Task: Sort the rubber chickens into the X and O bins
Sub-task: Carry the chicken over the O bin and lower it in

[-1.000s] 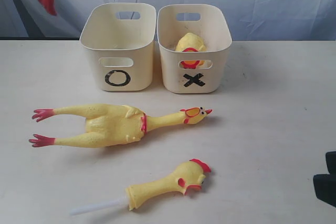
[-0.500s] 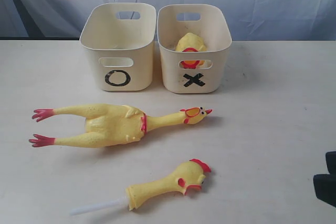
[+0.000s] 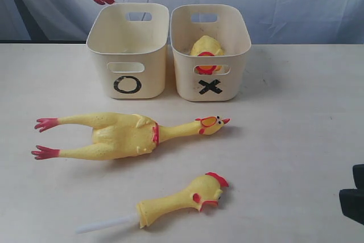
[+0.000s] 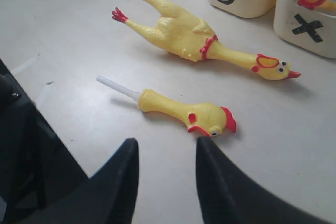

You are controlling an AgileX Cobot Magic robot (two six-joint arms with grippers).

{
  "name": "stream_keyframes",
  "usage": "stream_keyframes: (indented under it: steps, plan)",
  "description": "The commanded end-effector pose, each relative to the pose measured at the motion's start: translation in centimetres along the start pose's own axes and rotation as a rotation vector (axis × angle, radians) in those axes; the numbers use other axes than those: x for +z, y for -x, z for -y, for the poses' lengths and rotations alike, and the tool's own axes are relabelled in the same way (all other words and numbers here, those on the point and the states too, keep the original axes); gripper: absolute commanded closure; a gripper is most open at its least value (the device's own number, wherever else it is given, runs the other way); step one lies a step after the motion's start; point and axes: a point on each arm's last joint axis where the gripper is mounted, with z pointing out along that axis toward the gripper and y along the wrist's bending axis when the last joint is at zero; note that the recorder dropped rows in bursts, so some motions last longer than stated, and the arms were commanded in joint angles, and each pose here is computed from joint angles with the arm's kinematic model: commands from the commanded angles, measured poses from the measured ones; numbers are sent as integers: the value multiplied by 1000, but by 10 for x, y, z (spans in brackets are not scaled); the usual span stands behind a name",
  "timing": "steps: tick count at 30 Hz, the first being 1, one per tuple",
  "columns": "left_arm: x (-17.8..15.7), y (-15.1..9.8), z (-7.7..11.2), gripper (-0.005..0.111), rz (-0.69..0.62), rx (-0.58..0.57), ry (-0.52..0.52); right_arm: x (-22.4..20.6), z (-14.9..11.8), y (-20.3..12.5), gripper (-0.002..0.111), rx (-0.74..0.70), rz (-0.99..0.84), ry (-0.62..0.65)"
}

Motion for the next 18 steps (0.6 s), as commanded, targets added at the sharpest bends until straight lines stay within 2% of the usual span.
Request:
stream_keyframes:
  steps: [1,9,15,18]
  plan:
    - [8,-11,-14,107,32,-45,-5,0,0,-1,73,-4,7,-2]
    - [17,-45,-33,107,-29,-25,-9,0,0,-1,73,-4,7,-2]
    - [21,-70,-41,107,-77,-92,-51,0,0,-1,73,-4,7,-2]
    - [22,-84,-44,107,-125,-84,-64,0,0,-1,73,-4,7,-2]
